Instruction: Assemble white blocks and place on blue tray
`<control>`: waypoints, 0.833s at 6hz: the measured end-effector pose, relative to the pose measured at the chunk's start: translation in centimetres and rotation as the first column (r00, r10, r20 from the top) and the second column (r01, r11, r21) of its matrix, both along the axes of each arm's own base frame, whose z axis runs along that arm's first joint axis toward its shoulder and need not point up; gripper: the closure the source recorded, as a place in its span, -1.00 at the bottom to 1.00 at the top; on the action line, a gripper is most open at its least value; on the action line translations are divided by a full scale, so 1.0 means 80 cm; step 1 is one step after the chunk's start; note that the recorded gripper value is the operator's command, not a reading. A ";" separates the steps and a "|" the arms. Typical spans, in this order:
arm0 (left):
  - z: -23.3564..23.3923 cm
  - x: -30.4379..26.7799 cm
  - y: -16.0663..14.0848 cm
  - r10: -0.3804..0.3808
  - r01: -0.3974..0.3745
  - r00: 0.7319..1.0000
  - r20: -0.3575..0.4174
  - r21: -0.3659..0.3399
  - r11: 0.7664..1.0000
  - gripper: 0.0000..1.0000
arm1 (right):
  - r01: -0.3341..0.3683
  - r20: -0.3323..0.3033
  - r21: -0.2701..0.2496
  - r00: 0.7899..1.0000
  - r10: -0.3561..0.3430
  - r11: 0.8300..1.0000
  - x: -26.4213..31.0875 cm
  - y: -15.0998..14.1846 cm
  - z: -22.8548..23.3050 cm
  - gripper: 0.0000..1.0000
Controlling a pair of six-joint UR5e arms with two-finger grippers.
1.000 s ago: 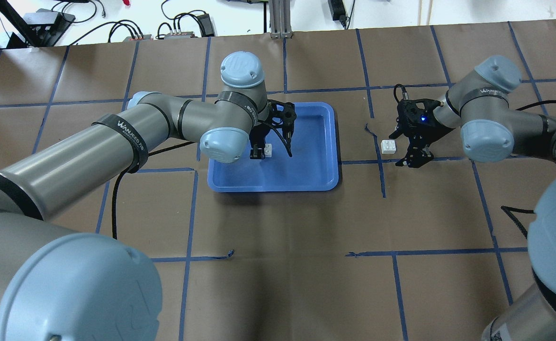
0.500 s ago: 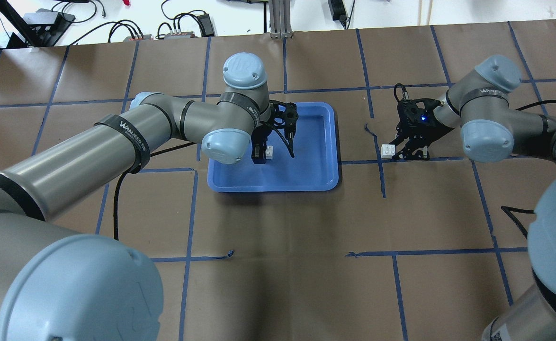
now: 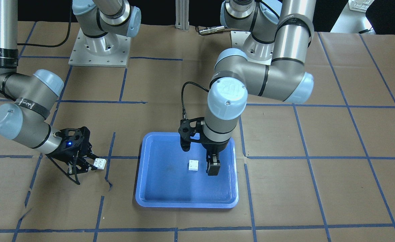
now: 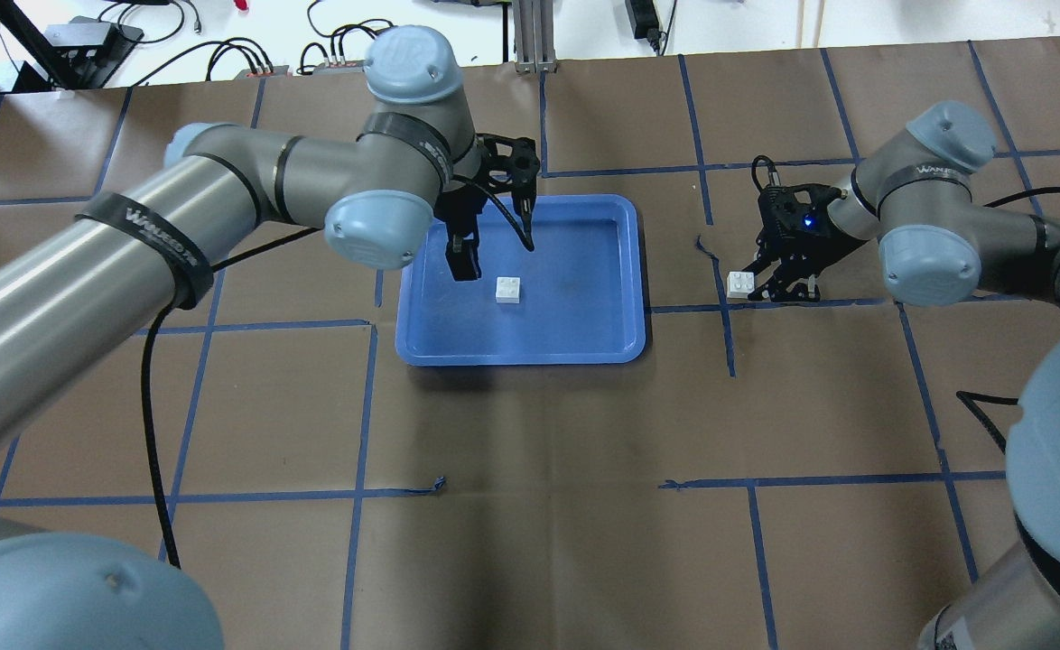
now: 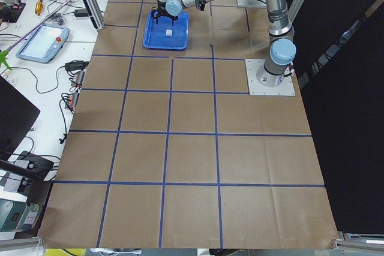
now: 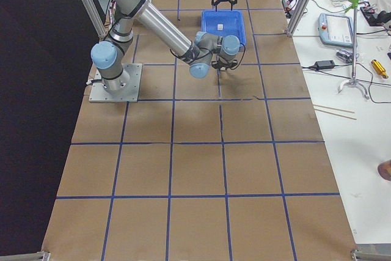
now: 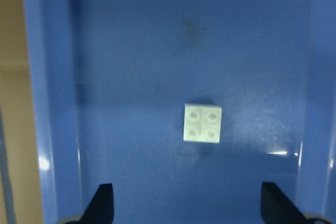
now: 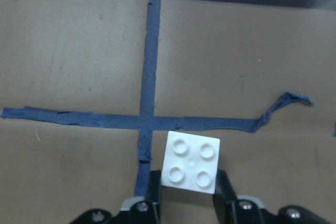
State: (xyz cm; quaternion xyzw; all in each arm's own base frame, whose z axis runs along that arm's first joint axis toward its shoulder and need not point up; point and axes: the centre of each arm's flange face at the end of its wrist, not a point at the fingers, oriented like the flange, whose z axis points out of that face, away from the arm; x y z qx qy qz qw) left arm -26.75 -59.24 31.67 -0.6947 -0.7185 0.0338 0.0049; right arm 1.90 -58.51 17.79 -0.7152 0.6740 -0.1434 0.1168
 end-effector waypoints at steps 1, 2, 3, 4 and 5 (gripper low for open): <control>0.080 0.021 0.011 0.030 -0.030 0.999 -0.021 0.040 0.999 -0.95 | 0.001 -0.010 -0.023 1.000 -0.002 1.000 -0.004 -0.014 0.017 0.58; 0.141 0.032 0.032 0.057 -0.055 0.998 -0.024 0.082 0.995 -0.95 | -0.006 -0.014 -0.031 1.000 0.006 0.999 -0.006 -0.025 0.036 0.58; 0.183 0.039 0.057 0.124 -0.122 0.992 -0.013 0.116 0.986 -0.96 | -0.034 -0.014 -0.036 0.999 0.033 0.999 -0.001 -0.029 0.058 0.58; 0.218 0.055 0.085 0.273 -0.272 0.962 0.006 0.130 0.954 -0.97 | -0.074 -0.015 -0.050 0.997 0.073 0.996 0.013 -0.026 0.080 0.58; 0.245 0.074 0.108 0.432 -0.430 0.902 0.012 0.116 0.895 -0.97 | -0.112 -0.016 -0.059 0.994 0.111 0.992 0.035 -0.022 0.093 0.58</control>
